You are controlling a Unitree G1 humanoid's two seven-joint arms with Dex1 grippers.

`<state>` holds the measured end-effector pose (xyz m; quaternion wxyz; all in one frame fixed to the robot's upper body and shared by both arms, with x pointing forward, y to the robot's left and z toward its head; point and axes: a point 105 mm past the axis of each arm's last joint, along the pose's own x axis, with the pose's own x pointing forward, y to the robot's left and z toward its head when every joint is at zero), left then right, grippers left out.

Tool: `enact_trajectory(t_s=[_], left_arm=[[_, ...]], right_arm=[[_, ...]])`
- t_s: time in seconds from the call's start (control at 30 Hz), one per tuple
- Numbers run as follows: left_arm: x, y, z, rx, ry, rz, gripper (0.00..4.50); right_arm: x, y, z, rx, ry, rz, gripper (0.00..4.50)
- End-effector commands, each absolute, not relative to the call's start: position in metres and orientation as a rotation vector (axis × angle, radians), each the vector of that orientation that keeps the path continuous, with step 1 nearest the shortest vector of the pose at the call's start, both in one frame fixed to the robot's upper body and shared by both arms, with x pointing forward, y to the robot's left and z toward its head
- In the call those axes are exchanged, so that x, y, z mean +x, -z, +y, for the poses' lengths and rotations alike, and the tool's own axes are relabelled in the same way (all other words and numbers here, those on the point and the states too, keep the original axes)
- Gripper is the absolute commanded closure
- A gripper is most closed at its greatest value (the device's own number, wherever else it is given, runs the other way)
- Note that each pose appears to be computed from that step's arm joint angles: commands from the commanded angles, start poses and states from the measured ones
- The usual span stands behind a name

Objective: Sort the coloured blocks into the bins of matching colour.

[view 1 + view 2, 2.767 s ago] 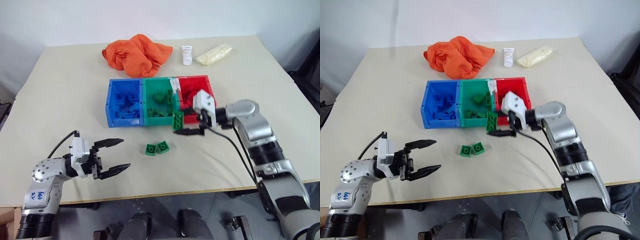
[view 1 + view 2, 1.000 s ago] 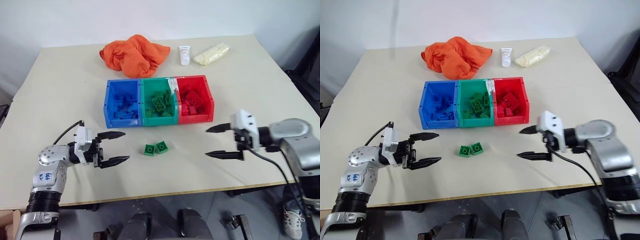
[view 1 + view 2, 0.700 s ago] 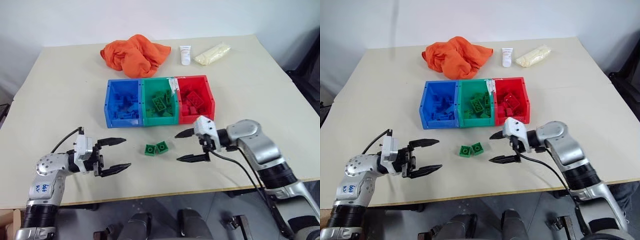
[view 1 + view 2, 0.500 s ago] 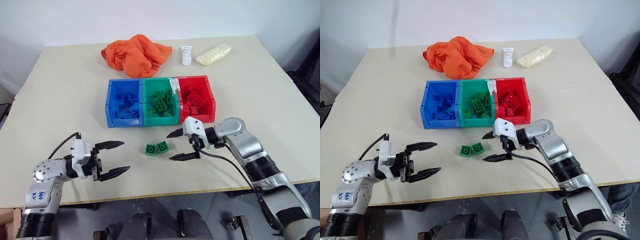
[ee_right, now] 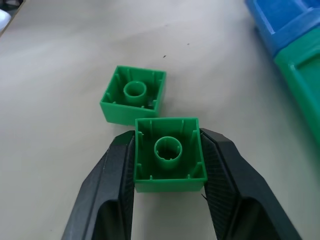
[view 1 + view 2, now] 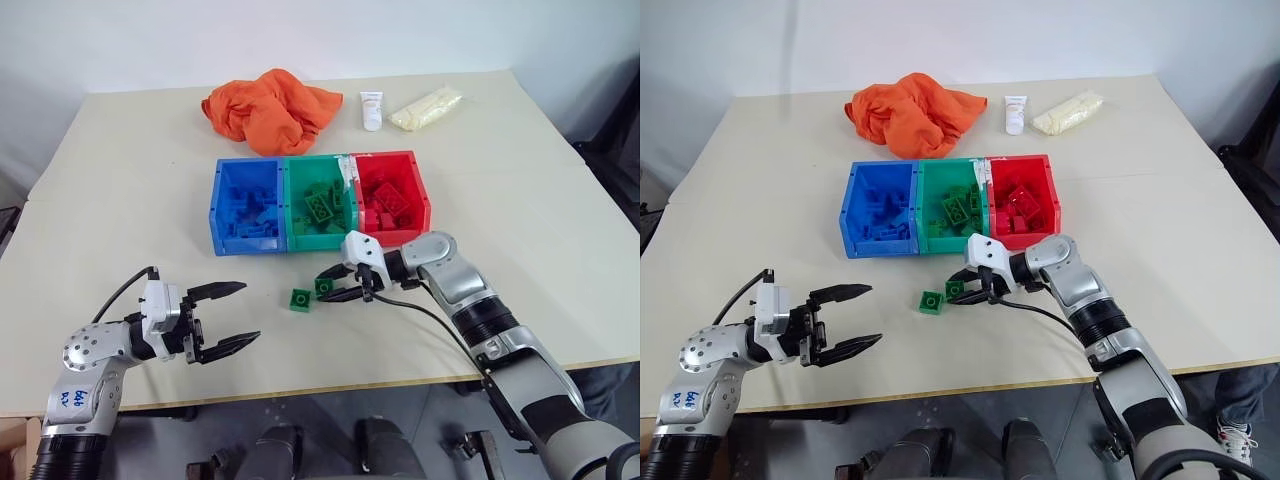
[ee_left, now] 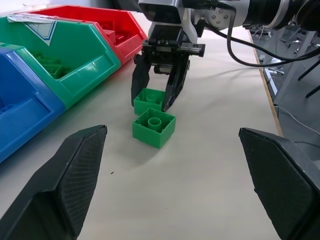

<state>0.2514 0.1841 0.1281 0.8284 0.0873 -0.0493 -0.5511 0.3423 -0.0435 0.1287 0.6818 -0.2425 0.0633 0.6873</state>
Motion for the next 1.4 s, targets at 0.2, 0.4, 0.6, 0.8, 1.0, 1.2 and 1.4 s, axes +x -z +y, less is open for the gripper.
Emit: enact_trajectory(t_s=[0.2, 0.4, 0.6, 0.8, 1.0, 1.2, 1.4], left_arm=[[0.253, -0.136, 0.183, 0.184, 1.174, -0.153, 0.00], [0.258, -0.136, 0.180, 0.186, 1.191, -0.162, 0.00], [0.260, -0.138, 0.175, 0.192, 1.203, -0.176, 0.00], [0.259, -0.137, 0.176, 0.196, 1.186, -0.175, 0.00], [0.253, -0.131, 0.191, 0.229, 1.134, -0.125, 0.00], [0.231, -0.126, 0.227, 0.274, 1.015, -0.028, 0.00], [0.204, -0.124, 0.264, 0.316, 0.872, 0.053, 0.00]], right_arm=[[0.355, -0.217, -0.040, -0.425, -1.383, -0.148, 3.05], [0.401, -0.253, -0.041, -0.403, -1.150, -0.214, 2.70], [0.423, -0.254, -0.036, -0.443, -1.058, -0.220, 0.61], [0.414, -0.260, -0.034, -0.459, -1.123, -0.289, 0.04], [0.377, -0.240, -0.065, -0.491, -1.341, -0.264, 0.04], [0.339, -0.206, -0.124, -0.500, -1.451, -0.071, 0.04], [0.321, -0.185, -0.171, -0.539, -1.409, 0.084, 0.04]])
